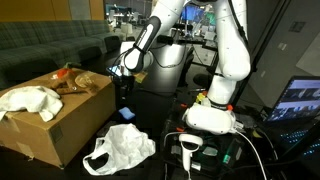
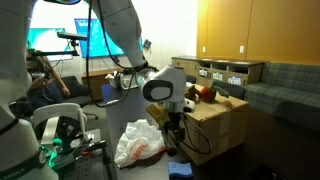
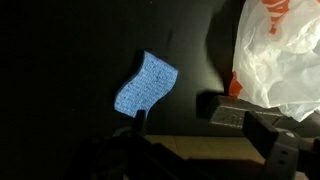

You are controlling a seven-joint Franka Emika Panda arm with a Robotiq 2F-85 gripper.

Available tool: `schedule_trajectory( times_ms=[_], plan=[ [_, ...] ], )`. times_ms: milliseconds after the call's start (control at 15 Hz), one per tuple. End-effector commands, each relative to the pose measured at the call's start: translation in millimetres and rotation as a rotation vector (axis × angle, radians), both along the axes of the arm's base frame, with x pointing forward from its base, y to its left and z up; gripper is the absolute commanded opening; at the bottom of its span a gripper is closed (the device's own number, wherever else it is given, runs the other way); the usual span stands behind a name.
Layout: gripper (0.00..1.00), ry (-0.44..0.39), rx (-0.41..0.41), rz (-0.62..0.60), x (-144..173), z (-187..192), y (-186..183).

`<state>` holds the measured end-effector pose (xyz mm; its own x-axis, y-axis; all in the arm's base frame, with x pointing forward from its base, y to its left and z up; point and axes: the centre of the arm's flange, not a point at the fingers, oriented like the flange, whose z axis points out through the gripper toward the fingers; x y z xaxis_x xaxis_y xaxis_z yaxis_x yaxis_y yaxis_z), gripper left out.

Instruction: Pick up all the objects on the table and put them on the box, then pick up all the object on the box and put them on the table

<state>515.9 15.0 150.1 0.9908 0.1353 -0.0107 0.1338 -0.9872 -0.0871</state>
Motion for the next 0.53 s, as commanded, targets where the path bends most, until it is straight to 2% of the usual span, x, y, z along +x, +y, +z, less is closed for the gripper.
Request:
schedule_trajectory(
  times_ms=[0,467],
  plan=[
    [1.0,-0.037,0.041,-0.074,1,-27,-5],
    [1.0,-0.026,0.046,-0.11,8,-70,-26]
  ],
)
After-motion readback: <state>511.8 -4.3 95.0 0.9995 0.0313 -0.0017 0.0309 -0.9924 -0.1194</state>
